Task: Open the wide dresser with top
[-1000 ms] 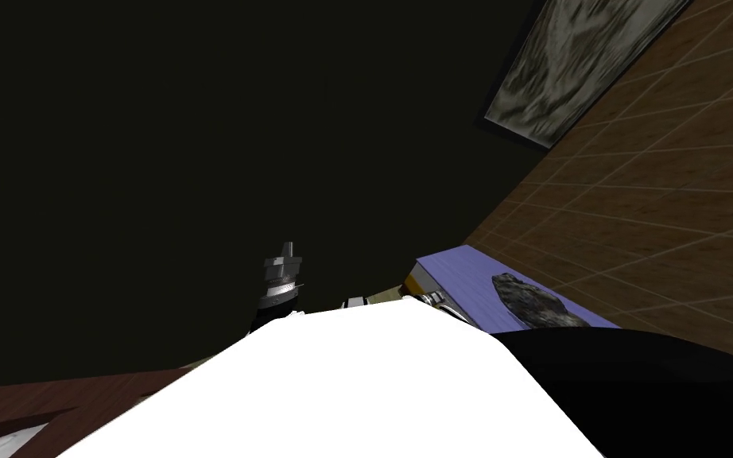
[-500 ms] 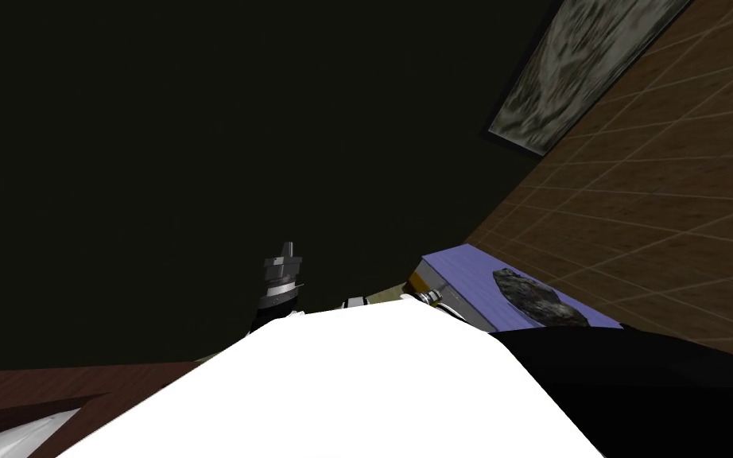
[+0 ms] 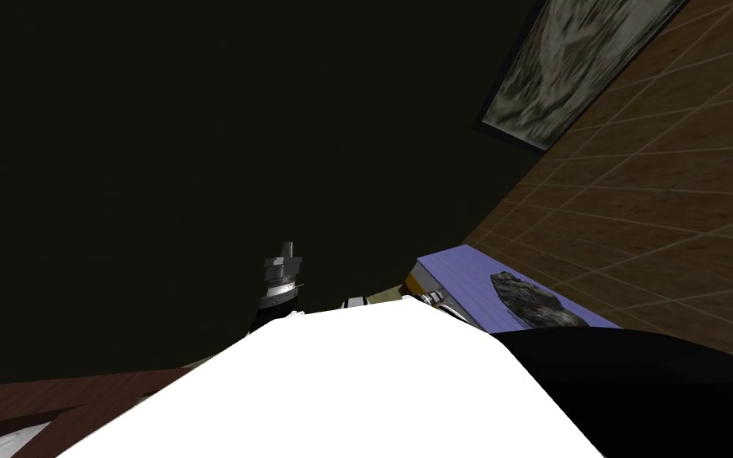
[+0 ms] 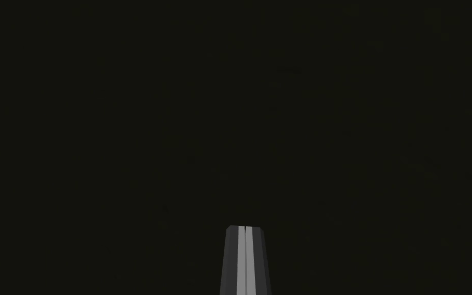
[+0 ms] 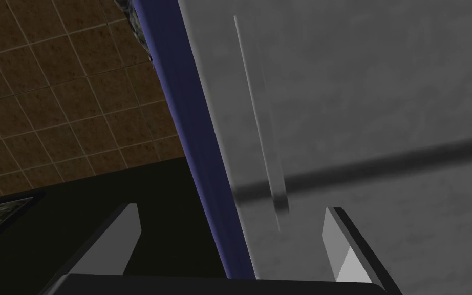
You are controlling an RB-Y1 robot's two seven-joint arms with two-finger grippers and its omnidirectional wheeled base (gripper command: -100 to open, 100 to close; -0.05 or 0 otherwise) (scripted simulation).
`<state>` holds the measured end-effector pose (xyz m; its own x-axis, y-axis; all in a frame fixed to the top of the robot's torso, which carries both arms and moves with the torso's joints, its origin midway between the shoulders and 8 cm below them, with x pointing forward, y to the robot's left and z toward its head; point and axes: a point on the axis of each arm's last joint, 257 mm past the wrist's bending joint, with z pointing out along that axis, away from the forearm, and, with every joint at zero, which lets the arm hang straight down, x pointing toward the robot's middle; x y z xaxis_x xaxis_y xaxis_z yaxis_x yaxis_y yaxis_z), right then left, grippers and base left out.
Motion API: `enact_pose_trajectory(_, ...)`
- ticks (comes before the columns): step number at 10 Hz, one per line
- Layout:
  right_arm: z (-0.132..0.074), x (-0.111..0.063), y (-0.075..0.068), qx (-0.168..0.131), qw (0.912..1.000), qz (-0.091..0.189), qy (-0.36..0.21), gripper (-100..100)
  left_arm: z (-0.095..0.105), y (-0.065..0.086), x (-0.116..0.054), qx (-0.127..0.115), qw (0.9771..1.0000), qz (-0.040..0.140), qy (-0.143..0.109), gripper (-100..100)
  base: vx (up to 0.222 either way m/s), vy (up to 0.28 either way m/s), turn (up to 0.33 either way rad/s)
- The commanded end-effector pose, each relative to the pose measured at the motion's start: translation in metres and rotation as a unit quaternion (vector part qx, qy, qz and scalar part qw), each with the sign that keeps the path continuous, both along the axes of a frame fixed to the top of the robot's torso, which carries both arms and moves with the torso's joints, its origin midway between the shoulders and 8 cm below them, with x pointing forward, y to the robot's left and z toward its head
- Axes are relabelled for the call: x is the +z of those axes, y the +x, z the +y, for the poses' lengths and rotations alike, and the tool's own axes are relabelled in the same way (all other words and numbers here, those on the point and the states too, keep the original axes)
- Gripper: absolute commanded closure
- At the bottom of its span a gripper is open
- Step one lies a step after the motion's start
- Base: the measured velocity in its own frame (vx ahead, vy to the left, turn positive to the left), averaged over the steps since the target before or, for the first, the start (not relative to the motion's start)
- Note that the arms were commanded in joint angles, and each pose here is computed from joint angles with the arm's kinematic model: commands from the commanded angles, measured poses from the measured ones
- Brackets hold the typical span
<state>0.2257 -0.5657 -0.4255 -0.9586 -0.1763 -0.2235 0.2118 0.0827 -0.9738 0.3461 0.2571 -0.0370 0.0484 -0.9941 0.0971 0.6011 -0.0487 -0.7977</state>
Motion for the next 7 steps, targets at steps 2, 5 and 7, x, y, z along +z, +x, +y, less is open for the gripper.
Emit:
enact_pose_trajectory(2,-0.003,0.0,-0.001,-0.001,1.0,0.001,0.001,-100,0.0,0.0,0.0,0.0,1.0,0.0,0.0,0,0.022,-0.095,0.007)
enact_pose_trajectory(5,0.0,0.001,0.006,0.0,1.0,0.0,0.002,100,0.0,0.0,0.0,0.0,1.0,0.0,0.0,0,-0.029,0.077,-0.001)
enact_pose_trajectory(7,0.004,0.002,0.012,0.002,1.0,0.0,0.003,100,0.0,0.0,0.0,0.0,1.0,0.0,0.0,0,-0.059,0.181,-0.01)
